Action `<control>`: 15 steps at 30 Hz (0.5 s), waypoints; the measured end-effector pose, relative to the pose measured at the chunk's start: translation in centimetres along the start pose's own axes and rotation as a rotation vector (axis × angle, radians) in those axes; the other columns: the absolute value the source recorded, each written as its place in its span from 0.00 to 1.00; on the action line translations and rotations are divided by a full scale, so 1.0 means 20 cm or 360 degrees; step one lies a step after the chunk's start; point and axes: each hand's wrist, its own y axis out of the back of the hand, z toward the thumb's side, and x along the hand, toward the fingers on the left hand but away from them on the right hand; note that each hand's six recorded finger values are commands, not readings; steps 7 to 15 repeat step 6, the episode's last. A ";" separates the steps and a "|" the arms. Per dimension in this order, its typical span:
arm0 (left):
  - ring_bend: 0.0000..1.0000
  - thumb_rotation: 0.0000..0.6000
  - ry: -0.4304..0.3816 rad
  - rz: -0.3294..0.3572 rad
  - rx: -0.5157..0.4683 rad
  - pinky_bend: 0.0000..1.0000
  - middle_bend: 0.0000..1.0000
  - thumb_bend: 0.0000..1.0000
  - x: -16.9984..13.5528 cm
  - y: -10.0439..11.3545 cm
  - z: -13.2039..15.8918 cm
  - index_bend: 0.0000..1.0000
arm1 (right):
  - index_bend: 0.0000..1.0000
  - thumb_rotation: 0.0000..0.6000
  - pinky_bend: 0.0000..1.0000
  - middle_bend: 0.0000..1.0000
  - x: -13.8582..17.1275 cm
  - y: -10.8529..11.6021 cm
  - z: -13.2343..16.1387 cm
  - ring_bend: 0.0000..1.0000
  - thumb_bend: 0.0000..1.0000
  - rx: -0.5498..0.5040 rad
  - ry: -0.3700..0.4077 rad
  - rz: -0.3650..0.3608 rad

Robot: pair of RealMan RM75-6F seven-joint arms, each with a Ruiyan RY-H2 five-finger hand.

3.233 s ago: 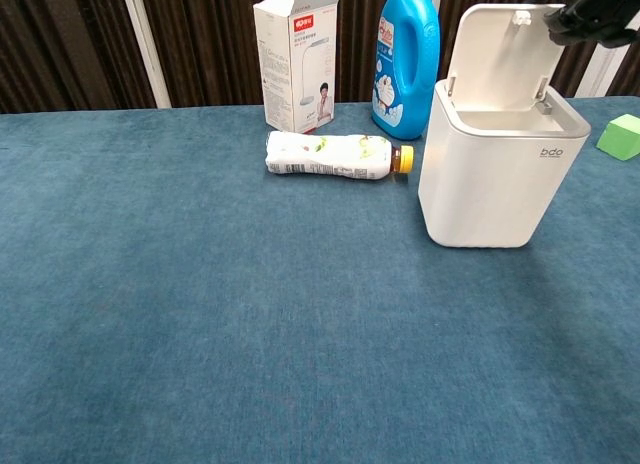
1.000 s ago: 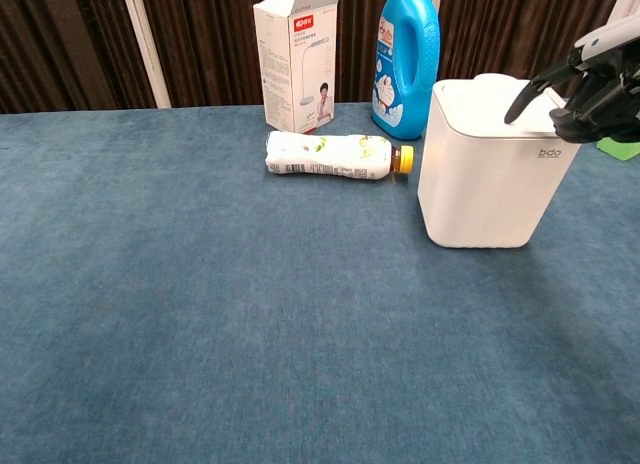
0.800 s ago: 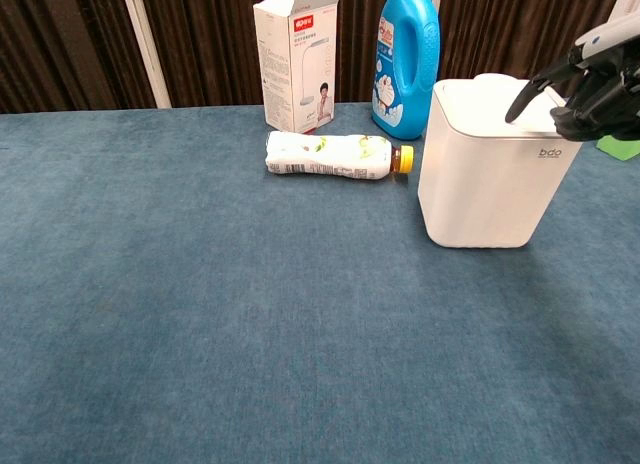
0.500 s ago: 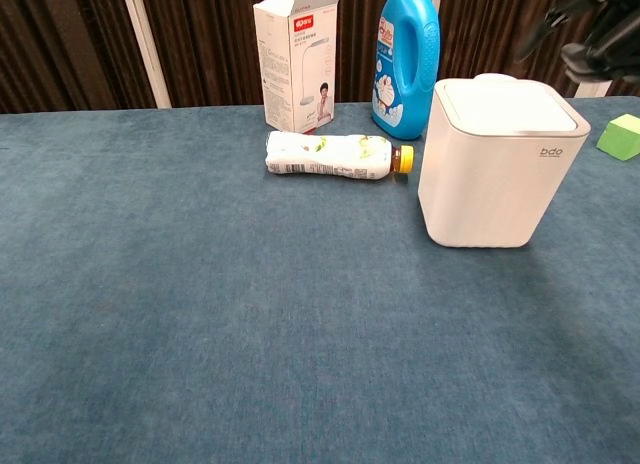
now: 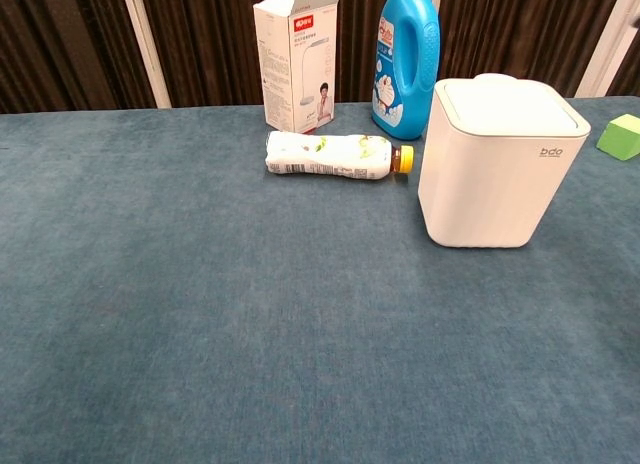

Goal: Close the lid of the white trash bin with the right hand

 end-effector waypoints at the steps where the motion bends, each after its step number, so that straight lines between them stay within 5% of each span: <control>1: 0.00 1.00 0.0001 0.0003 0.0006 0.00 0.00 0.00 0.00 0.00 0.00 0.00 | 0.00 1.00 0.00 0.00 0.05 -0.02 -0.05 0.00 0.18 0.0045 -0.0004 -0.0058; 6: 0.00 1.00 -0.0002 0.0016 0.0039 0.00 0.00 0.00 -0.02 0.00 0.00 0.00 | 0.00 1.00 0.00 0.00 0.26 -0.11 -0.28 0.00 0.18 0.0223 -0.0072 -0.0223; 15: 0.00 1.00 -0.0002 0.0016 0.0039 0.00 0.00 0.00 -0.02 0.00 0.00 0.00 | 0.00 1.00 0.00 0.00 0.26 -0.11 -0.28 0.00 0.18 0.0223 -0.0072 -0.0223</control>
